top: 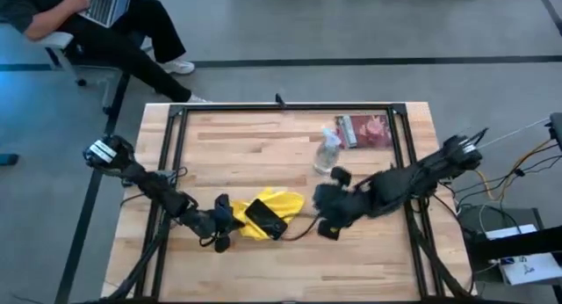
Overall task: Apply microfiber cloth
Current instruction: Wipe the black cellphone with the yellow microfiber cloth
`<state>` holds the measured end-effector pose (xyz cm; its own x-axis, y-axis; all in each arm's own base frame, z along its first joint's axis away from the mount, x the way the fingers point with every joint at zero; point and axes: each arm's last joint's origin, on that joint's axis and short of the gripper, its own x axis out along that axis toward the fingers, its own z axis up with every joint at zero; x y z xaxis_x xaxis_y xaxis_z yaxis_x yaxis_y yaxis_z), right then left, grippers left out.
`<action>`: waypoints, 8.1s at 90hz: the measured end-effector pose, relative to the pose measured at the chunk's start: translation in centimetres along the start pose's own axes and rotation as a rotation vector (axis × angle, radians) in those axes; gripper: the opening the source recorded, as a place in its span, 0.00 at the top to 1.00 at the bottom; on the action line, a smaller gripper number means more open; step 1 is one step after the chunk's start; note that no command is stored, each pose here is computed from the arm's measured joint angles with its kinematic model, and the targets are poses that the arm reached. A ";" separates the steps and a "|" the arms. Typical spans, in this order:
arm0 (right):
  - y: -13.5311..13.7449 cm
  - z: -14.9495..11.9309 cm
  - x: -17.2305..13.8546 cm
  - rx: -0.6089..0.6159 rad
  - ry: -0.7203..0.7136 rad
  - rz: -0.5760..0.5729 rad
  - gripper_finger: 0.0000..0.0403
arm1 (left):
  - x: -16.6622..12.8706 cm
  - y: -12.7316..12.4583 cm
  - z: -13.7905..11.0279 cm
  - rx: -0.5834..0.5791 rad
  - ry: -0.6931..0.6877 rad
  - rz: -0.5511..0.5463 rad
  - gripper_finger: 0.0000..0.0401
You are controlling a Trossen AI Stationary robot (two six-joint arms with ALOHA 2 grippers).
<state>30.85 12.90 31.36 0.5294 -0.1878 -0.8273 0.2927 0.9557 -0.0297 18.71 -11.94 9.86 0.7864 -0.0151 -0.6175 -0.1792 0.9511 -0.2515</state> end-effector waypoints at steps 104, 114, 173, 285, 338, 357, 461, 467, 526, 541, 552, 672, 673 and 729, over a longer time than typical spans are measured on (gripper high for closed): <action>-6.7 2.7 23.1 -0.078 0.202 -0.190 1.00 | 4.4 10.6 4.2 0.094 -0.104 0.582 1.00; -7.6 3.3 23.4 -0.093 0.169 -0.171 1.00 | 4.4 11.4 4.8 0.116 -0.102 0.547 1.00; -10.7 5.5 26.0 -0.155 -0.006 -0.156 1.00 | 3.4 14.1 4.9 0.158 -0.038 0.632 1.00; -4.3 3.0 23.8 -0.206 0.117 0.080 1.00 | 3.1 9.3 3.7 0.062 0.045 0.190 1.00; 5.6 -0.5 14.1 -0.372 0.058 0.060 1.00 | 0.6 -0.3 0.6 0.170 -0.051 -0.258 1.00; 6.7 -0.6 13.4 -0.434 0.008 0.106 0.98 | 0.4 -1.8 1.4 0.167 -0.095 -0.329 1.00; 7.6 -0.8 15.2 0.085 -0.027 0.217 0.01 | 1.1 -2.0 2.0 0.045 -0.021 0.091 1.00; 7.7 -1.0 15.7 0.076 -0.036 0.205 0.01 | 1.0 -1.7 1.6 -0.010 -0.021 0.101 1.00; 7.4 -1.9 20.8 -0.004 -0.021 0.175 0.01 | 1.3 -3.5 2.2 -0.242 -0.045 0.011 1.00; 7.3 -1.9 20.9 -0.133 -0.059 0.110 0.01 | 1.6 -3.9 2.2 -0.245 -0.017 -0.010 1.00; 6.9 -1.7 20.9 -0.159 -0.063 0.091 0.01 | 1.6 -4.2 2.4 -0.220 -0.016 -0.022 1.00; 5.5 -1.6 10.4 -0.264 0.036 0.068 0.22 | -1.2 -6.5 0.0 0.269 -0.037 0.079 0.99; 5.6 -1.7 10.3 -0.261 0.039 0.068 0.22 | -1.3 -6.7 0.2 0.279 -0.043 0.075 0.98; 7.3 -8.4 9.7 -0.113 0.182 0.034 0.21 | 1.9 -5.9 5.4 0.326 -0.151 -0.053 0.49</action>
<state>31.38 19.94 18.40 0.3818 -0.1208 -0.9163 0.1802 0.9821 -0.0544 24.45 -15.95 14.17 0.8724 -0.0445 -0.4868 0.0427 0.9990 -0.0147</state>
